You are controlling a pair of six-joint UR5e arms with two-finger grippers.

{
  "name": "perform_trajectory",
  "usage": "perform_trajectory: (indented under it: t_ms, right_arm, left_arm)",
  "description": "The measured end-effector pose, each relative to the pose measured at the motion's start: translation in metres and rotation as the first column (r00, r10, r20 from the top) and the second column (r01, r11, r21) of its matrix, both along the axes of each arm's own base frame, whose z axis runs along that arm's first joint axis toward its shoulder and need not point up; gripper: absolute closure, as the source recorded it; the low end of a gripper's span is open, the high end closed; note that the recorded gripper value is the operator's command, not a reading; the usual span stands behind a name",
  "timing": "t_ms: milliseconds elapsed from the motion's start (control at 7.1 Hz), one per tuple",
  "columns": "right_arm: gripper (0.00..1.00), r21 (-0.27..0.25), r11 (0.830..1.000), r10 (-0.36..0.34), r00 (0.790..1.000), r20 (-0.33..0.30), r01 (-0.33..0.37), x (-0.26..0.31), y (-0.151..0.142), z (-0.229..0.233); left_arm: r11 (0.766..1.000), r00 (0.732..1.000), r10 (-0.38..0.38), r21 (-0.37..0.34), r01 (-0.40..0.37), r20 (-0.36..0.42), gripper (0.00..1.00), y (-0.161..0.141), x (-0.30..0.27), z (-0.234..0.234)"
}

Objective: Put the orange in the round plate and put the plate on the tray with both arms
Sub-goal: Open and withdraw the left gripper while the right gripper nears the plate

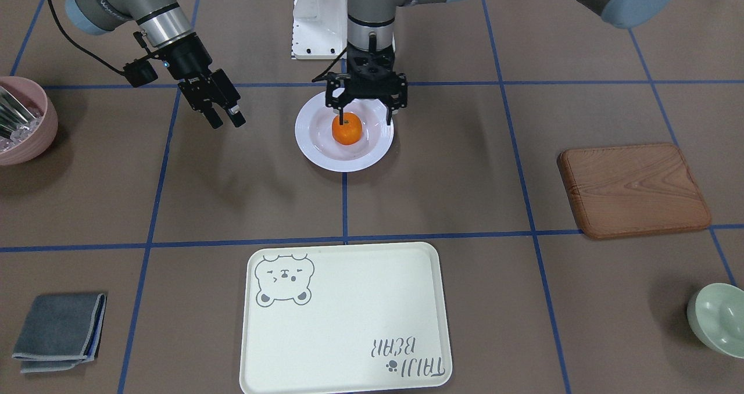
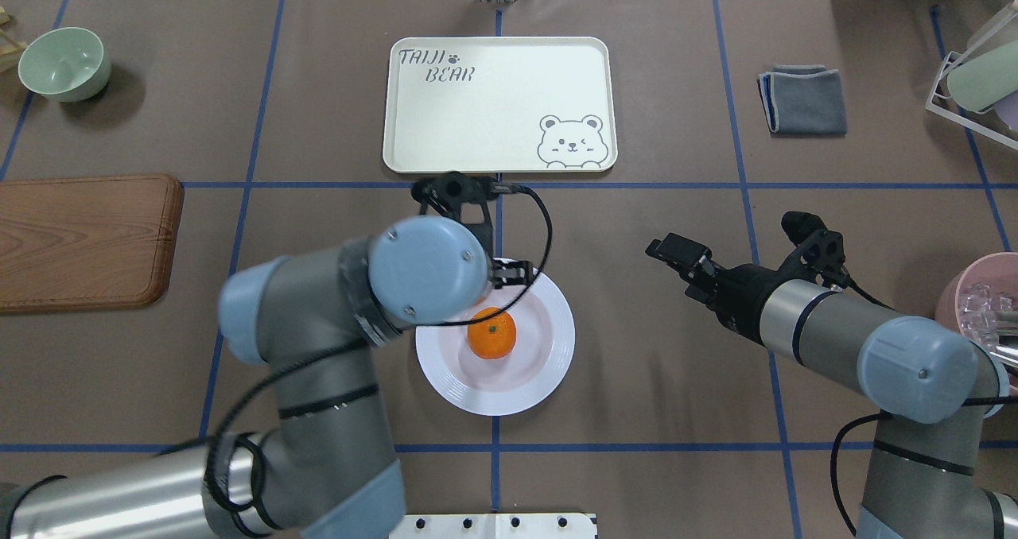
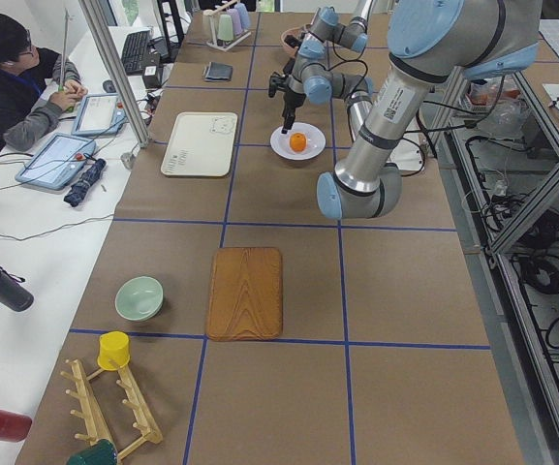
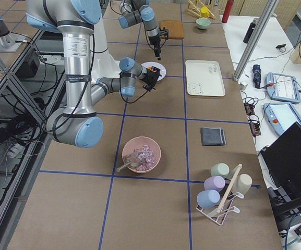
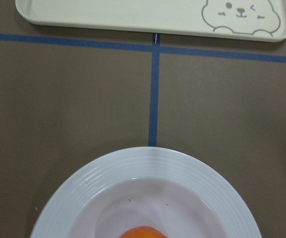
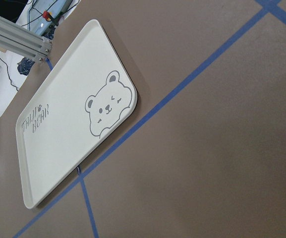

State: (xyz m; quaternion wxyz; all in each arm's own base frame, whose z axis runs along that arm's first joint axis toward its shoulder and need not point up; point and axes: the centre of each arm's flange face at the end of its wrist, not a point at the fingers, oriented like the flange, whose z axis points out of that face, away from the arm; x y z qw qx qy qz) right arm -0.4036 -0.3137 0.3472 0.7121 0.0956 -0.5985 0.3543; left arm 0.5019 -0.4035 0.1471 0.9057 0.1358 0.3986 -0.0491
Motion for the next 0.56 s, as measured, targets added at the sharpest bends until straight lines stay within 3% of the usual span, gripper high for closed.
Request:
perform_trajectory:
  t_ms: [282,564]
  right_arm:
    - [0.04,-0.06,0.998,0.008,0.998,0.056,-0.004,-0.018,0.023,-0.004]
    - [0.0,-0.102,0.995,0.007,0.994,0.105,0.004,-0.027,0.037,-0.012]
  left_arm:
    - [0.999,0.996,0.027,0.021,-0.028,0.084,0.01,-0.078,-0.114,0.057]
    - [0.996,0.985,0.083,-0.036,-0.078,0.149,0.01,-0.135,-0.223,0.143]
